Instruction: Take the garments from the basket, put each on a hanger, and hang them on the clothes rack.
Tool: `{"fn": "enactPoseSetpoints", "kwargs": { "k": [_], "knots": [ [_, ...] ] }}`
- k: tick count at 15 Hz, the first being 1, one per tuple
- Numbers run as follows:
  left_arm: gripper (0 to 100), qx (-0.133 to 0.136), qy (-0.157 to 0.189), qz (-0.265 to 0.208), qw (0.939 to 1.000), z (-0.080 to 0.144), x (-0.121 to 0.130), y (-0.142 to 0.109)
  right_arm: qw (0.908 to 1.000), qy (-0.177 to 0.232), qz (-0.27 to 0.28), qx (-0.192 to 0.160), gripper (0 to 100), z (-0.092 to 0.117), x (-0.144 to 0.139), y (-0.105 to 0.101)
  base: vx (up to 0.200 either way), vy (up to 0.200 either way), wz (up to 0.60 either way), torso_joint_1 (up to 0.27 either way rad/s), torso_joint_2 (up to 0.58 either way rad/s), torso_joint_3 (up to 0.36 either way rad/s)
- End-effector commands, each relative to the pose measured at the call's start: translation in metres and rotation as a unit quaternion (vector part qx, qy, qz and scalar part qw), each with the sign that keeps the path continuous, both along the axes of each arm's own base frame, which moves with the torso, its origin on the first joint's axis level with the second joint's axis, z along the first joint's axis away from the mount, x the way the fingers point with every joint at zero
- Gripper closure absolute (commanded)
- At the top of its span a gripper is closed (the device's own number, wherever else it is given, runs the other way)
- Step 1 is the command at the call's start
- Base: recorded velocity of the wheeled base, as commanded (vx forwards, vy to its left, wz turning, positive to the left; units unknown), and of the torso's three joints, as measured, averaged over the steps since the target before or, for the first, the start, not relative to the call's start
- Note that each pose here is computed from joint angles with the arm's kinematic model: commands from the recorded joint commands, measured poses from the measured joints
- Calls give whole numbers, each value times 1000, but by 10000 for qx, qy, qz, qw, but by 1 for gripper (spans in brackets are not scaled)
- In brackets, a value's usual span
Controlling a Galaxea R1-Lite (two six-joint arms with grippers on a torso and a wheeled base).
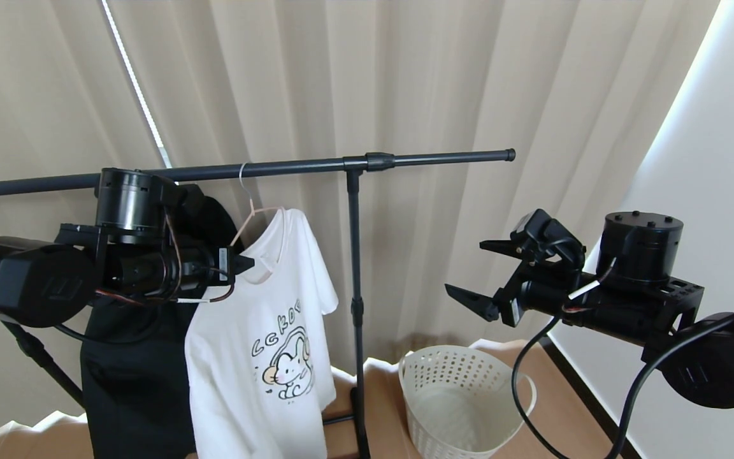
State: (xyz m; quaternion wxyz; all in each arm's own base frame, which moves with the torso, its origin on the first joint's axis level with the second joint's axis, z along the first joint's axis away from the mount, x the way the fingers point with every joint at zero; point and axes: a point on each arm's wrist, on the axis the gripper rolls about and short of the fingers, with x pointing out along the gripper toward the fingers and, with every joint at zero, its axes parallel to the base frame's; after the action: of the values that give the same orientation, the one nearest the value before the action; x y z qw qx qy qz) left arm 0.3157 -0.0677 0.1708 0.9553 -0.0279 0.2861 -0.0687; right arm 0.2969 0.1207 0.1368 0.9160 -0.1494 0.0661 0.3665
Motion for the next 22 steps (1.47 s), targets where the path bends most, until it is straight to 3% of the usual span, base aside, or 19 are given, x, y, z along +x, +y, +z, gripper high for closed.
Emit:
{"fn": "enactPoseSetpoints", "kwargs": {
  "k": [1,6,8,11,13,15,17,20,22],
  "knots": [
    [0,-4,-9,8,10000,1,-1,0,10000,-4,5,0,0,0,0,0,0,0,0,0,0,0],
    [0,-52,-288,-15,9996,21,-27,5,10000,-43,9,32,0,3,-1,0,0,0,0,0,0,0],
    [0,-81,-477,-40,9988,32,-66,14,9998,-130,-12,159,0,15,-10,-3,0,0,0,0,0,0],
    [0,-60,-816,-72,9966,40,-120,26,9976,-409,-101,554,0,47,-45,-17,0,0,0,0,0,0],
    [0,5,-1075,-120,9941,35,-166,36,9942,-663,-262,810,0,68,-88,-35,0,0,0,0,0,0],
    [0,180,-1346,-247,9904,27,-200,43,9919,-783,-539,842,0,71,-121,-50,0,0,0,0,0,0],
    [0,429,-1344,-383,9893,5,-225,48,9916,-662,-806,762,0,65,-157,-64,0,0,0,0,0,0],
    [0,436,-1422,-388,9881,-16,-251,54,9933,-421,-904,579,0,43,-220,-84,0,0,0,0,0,0],
    [0,435,-1430,-387,9880,-19,-254,55,9938,-382,-883,553,0,41,-228,-86,0,0,0,0,0,0]
  ]
}}
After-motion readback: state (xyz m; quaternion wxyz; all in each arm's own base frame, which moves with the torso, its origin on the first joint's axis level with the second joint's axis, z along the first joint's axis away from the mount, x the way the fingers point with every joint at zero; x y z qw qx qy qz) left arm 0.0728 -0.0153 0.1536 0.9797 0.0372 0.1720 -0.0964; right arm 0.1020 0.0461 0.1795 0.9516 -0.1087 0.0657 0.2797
